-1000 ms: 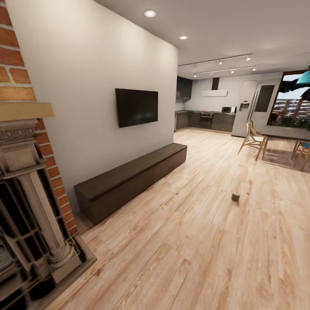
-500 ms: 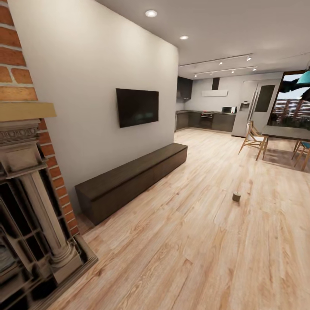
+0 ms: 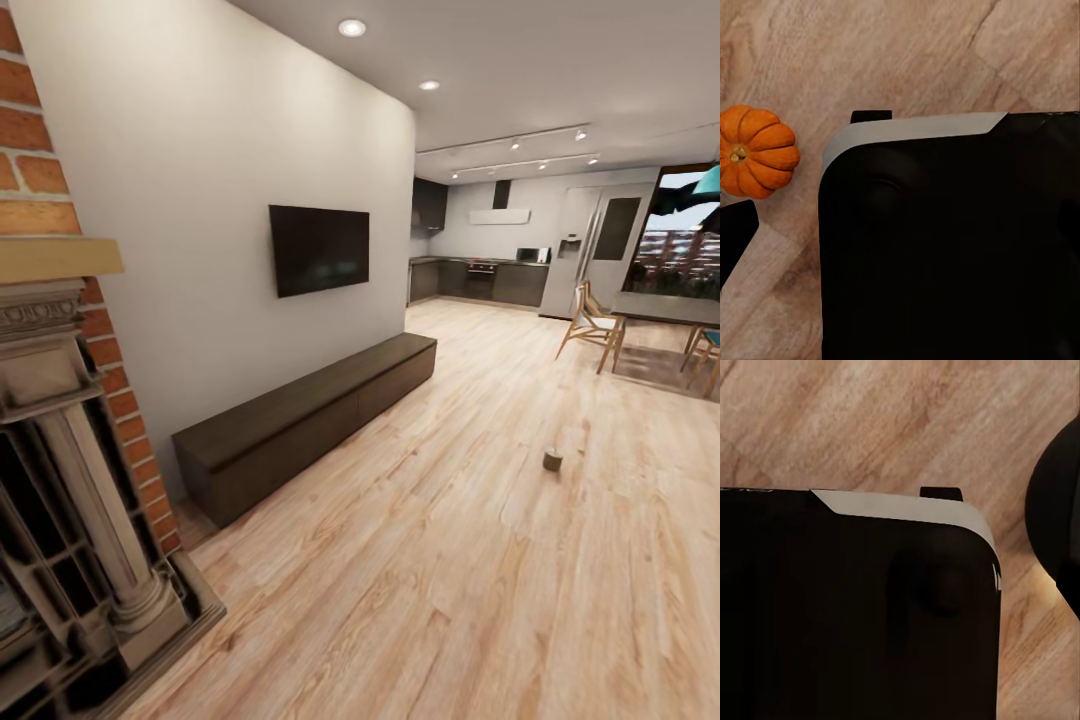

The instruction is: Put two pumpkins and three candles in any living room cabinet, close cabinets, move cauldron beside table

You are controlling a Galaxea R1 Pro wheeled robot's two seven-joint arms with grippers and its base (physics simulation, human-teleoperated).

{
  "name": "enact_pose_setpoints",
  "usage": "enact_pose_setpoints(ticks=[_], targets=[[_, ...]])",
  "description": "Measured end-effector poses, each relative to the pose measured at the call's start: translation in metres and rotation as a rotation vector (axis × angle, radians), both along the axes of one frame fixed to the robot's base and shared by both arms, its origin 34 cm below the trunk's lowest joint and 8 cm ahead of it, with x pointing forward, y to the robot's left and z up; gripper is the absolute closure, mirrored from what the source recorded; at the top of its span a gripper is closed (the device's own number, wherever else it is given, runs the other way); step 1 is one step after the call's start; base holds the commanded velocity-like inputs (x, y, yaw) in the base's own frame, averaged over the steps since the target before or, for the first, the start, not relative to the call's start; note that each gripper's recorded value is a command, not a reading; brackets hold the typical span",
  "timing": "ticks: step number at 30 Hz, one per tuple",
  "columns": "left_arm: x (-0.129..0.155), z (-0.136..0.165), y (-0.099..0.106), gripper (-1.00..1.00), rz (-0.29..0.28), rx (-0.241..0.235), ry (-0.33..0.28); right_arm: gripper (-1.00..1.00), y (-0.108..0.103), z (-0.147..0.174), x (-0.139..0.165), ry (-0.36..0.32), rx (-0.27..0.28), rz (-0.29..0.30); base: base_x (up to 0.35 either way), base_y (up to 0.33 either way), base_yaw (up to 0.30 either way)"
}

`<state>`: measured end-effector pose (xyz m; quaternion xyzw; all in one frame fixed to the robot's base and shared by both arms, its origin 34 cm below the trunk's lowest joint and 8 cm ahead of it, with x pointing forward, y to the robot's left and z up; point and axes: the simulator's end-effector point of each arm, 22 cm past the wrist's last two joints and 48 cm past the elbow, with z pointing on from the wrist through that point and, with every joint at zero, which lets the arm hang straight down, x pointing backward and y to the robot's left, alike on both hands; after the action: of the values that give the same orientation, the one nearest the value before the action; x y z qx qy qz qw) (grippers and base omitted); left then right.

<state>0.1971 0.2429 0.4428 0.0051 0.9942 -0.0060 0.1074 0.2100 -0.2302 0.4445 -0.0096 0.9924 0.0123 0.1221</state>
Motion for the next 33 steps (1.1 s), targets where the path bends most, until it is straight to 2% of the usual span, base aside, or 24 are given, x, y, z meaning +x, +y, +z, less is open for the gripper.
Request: enact_pose_setpoints(ticks=[33], targets=[[0.0000, 0.0000, 0.0000, -1.00, -0.001, 0.000, 0.000, -1.00, 0.0002, 0.0000, 0.0000, 0.000, 0.001, 0.001, 0.157, 0.000, 0.000]])
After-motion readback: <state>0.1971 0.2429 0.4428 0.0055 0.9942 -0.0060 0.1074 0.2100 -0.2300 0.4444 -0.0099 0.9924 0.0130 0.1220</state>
